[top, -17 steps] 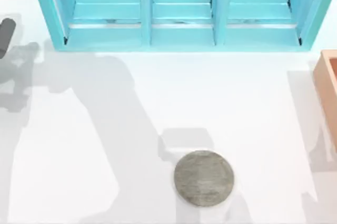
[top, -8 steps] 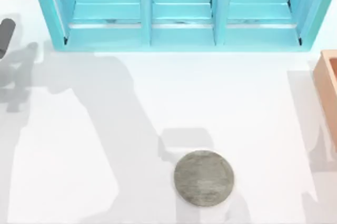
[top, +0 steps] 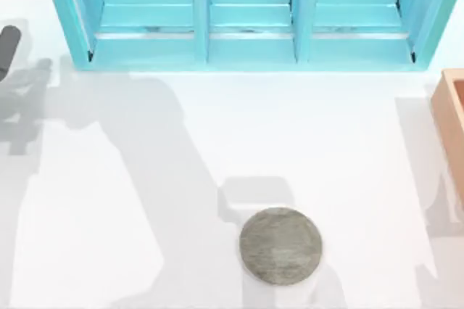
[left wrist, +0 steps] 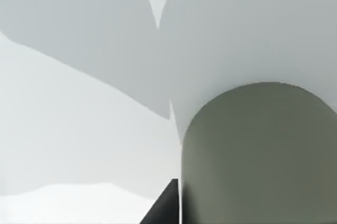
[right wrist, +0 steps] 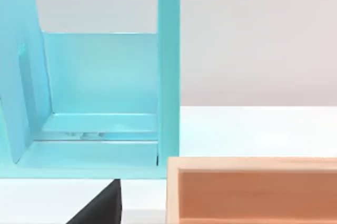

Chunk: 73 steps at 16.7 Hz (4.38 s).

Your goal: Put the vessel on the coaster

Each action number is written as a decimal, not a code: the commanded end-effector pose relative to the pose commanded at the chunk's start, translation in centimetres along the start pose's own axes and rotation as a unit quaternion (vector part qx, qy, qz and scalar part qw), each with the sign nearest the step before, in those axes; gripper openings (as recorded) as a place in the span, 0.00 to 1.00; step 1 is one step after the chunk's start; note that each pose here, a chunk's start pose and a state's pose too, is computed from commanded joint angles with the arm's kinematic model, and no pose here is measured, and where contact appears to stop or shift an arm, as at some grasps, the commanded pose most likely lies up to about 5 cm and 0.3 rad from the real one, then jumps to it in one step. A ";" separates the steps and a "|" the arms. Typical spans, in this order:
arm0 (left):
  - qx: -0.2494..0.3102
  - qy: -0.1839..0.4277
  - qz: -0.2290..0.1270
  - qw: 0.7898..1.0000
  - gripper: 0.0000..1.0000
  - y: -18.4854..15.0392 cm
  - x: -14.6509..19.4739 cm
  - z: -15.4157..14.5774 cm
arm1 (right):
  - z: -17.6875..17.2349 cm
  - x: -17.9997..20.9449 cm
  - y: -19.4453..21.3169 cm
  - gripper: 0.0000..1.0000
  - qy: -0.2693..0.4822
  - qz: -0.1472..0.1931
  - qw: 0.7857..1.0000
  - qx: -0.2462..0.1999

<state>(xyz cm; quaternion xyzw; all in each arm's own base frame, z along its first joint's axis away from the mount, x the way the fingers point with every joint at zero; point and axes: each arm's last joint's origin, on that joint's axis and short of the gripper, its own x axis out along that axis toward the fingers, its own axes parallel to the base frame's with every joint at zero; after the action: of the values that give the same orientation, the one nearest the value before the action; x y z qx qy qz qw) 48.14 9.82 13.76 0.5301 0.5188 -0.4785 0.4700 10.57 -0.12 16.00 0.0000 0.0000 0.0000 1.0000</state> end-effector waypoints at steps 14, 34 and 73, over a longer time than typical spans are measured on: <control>-0.250 -0.014 -0.042 0.967 0.00 -3.1 -4.1 8.0 | 0.0 0.0 0.0 1.00 0.000 0.000 1.000 0.000; -0.685 -0.019 -0.080 0.723 0.00 -18.6 -11.1 40.5 | 0.0 0.0 0.0 1.00 0.000 0.000 1.000 0.000; -0.702 -0.019 -0.084 0.707 1.00 -20.7 -4.9 42.9 | 0.0 0.0 0.0 1.00 0.000 0.000 1.000 0.000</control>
<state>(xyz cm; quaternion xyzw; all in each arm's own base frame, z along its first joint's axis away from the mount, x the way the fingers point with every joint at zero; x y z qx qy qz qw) 26.61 -32.97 14.25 -0.0079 0.7387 -0.0238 0.6736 10.57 -0.12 16.00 0.0000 0.0000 0.0000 1.0000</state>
